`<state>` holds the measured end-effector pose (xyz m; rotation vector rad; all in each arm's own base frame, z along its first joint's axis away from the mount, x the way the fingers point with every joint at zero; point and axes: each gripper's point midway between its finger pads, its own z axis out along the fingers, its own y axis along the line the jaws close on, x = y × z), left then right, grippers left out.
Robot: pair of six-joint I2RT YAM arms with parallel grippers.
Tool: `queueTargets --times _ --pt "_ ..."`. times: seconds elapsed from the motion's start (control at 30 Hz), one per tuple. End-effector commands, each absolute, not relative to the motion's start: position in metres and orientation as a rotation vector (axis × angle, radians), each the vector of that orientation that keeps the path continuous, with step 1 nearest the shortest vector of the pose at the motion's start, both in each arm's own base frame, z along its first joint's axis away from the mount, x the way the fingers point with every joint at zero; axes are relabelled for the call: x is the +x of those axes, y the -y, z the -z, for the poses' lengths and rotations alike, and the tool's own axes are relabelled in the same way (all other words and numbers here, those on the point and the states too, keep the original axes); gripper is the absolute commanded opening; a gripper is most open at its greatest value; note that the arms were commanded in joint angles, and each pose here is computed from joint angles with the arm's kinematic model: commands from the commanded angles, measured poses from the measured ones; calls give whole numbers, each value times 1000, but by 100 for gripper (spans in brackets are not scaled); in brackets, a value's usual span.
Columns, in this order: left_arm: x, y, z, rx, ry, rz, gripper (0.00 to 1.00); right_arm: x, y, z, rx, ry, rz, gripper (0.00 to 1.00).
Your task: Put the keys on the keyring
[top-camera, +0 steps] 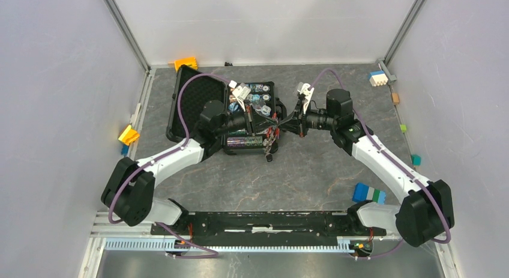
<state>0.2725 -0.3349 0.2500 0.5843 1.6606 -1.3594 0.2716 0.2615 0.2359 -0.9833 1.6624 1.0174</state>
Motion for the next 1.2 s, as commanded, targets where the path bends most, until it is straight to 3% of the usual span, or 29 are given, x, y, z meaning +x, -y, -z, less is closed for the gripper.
queueTargets --times 0.0,1.17 --pt "277 339 -278 513 -1593 1429 2 276 -268 -251 -969 -1605 -1044 0" --pt "307 321 -263 226 -1687 1446 2 274 -275 -245 -975 -1616 -1114 1"
